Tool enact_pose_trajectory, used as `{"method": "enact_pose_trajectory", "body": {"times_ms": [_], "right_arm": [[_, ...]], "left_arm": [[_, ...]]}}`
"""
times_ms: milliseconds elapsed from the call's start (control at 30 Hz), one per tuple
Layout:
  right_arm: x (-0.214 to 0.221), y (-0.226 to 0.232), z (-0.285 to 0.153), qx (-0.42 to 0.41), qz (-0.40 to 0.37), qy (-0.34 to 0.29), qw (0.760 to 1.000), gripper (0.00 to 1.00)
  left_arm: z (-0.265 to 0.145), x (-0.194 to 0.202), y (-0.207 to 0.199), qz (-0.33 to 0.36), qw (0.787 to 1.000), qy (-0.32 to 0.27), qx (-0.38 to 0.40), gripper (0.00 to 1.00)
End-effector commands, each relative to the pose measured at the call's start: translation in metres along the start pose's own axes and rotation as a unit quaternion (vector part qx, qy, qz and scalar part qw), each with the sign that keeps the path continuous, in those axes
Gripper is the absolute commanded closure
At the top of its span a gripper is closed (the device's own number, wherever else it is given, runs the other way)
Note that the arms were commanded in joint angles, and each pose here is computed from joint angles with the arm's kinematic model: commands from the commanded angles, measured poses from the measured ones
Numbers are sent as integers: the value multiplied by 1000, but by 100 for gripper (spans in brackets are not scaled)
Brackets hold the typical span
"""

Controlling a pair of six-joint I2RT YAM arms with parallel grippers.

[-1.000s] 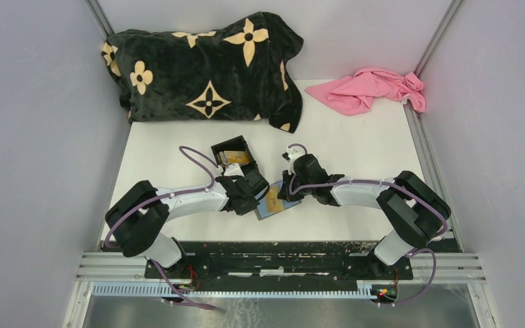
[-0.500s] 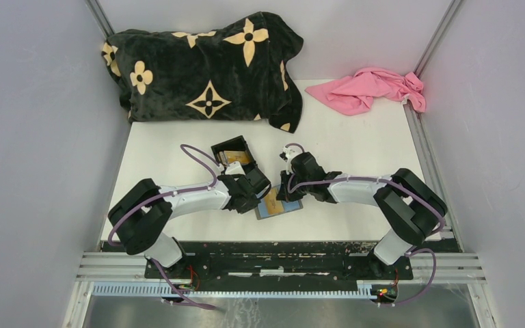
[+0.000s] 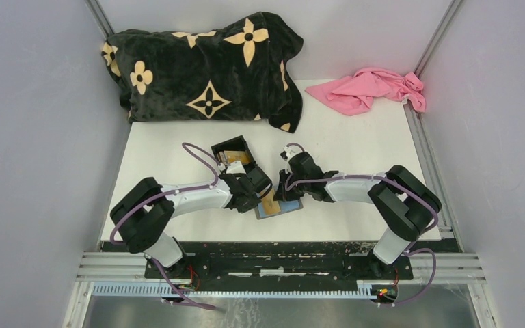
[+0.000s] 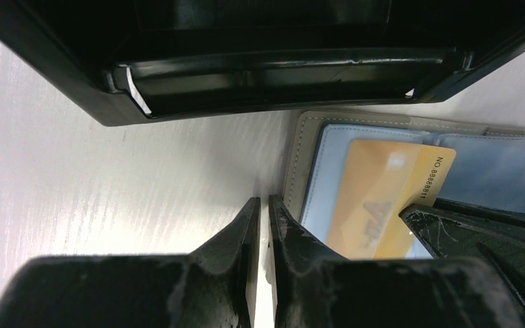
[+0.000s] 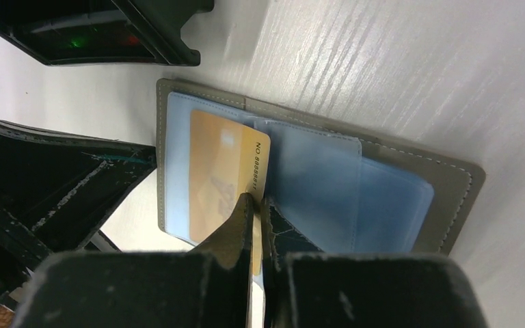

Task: Put the credit cards into the card holder
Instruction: Insert the credit card into the card holder.

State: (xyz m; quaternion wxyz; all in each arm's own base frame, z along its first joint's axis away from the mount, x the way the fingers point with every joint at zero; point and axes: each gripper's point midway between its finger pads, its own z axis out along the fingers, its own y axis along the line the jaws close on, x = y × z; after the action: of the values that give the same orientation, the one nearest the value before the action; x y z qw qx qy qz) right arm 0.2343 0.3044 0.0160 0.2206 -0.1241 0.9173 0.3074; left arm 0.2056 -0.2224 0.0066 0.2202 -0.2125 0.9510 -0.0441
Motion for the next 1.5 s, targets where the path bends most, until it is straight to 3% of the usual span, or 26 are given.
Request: {"method": "enact_pose_trajectory", "body": {"times_ms": [0, 367, 800, 1200, 1467], "right_arm": [[37, -13, 7, 42, 11, 63, 997, 93], [30, 3, 7, 42, 8, 62, 997, 64], [20, 4, -11, 60, -13, 55, 997, 53], [22, 0, -4, 84, -10, 72, 994, 54], [13, 0, -6, 103, -11, 63, 993, 76]], "left_arm": [[30, 29, 37, 41, 996, 39, -63, 82], [31, 28, 34, 50, 996, 40, -61, 83], [28, 23, 25, 45, 997, 31, -48, 83], [27, 25, 23, 37, 998, 36, -40, 84], [23, 29, 19, 38, 998, 39, -30, 84]]}}
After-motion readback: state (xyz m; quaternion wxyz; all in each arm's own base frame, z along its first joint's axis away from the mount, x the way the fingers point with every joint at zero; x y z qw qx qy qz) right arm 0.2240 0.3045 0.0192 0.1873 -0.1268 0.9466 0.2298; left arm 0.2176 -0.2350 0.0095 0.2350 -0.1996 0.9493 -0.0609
